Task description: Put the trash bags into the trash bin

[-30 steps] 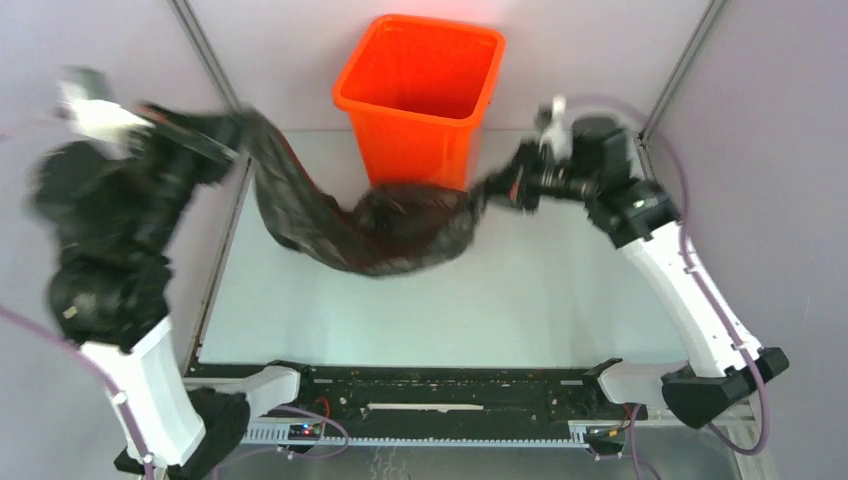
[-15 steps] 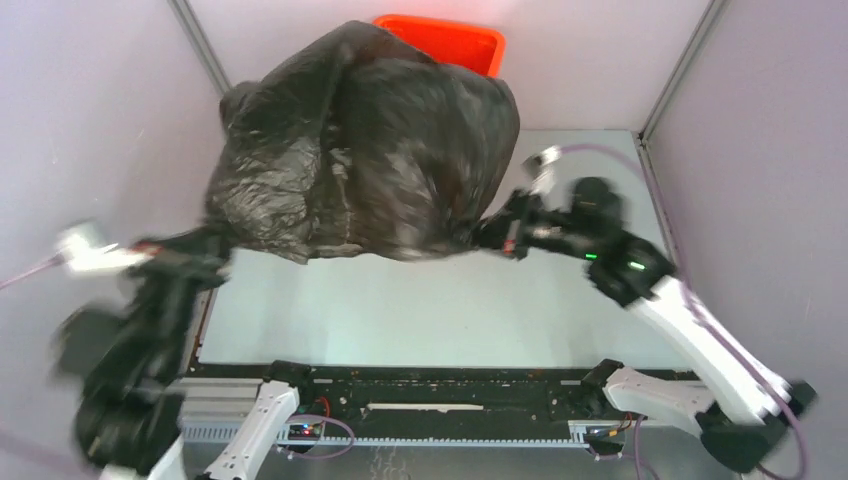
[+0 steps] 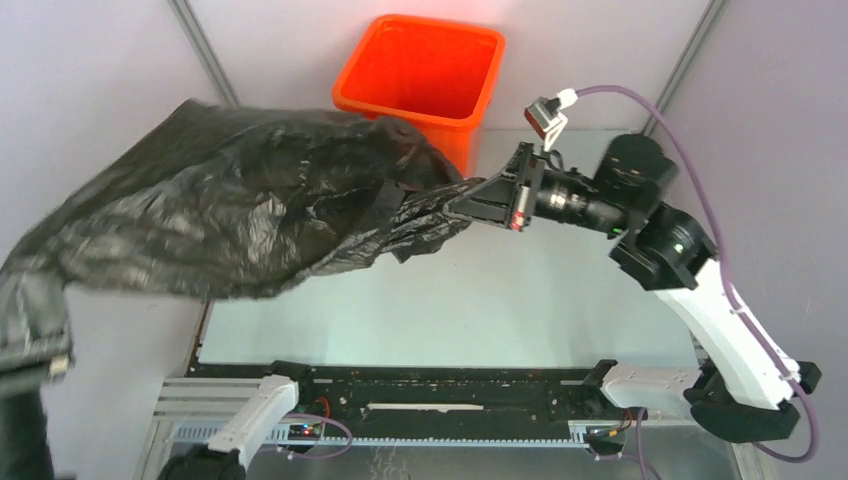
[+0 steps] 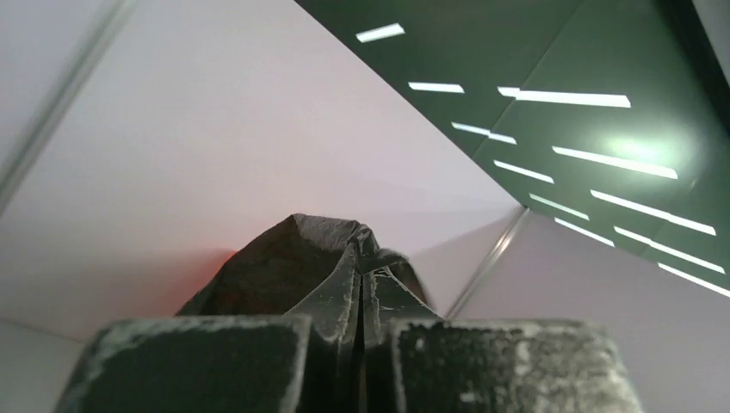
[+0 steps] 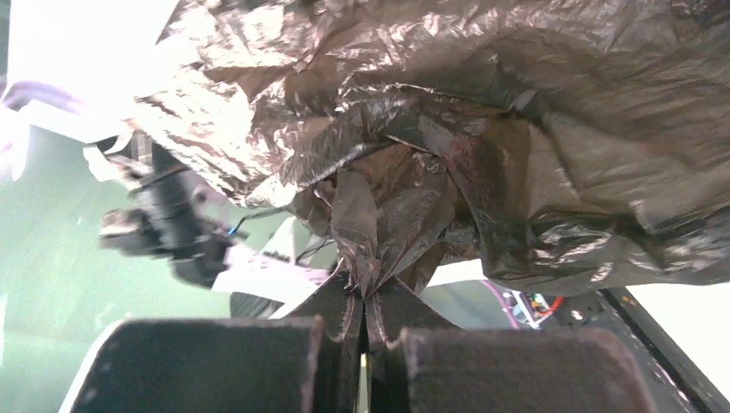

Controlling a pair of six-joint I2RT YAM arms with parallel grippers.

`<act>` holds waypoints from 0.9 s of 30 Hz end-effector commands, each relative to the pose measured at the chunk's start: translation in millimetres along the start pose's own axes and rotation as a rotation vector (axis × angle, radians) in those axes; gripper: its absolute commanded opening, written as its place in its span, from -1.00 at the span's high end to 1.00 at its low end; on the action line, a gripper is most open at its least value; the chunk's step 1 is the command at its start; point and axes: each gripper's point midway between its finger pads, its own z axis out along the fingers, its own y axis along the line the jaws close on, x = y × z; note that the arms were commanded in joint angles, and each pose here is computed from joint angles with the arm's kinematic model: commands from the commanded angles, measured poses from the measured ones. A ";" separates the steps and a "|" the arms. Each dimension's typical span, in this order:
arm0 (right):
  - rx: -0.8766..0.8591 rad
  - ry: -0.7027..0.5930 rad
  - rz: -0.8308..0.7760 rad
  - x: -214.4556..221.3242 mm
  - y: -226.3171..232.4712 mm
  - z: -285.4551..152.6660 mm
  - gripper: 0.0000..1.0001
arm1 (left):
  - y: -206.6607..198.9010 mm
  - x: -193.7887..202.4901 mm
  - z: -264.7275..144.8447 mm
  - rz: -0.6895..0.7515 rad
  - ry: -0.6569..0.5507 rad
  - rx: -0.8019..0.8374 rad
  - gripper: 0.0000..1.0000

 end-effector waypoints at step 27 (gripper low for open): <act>0.269 0.090 -0.020 36.6 -94.2 -9.9 1.00 | 62.4 188.2 22.7 0.005 0.634 -0.030 1.00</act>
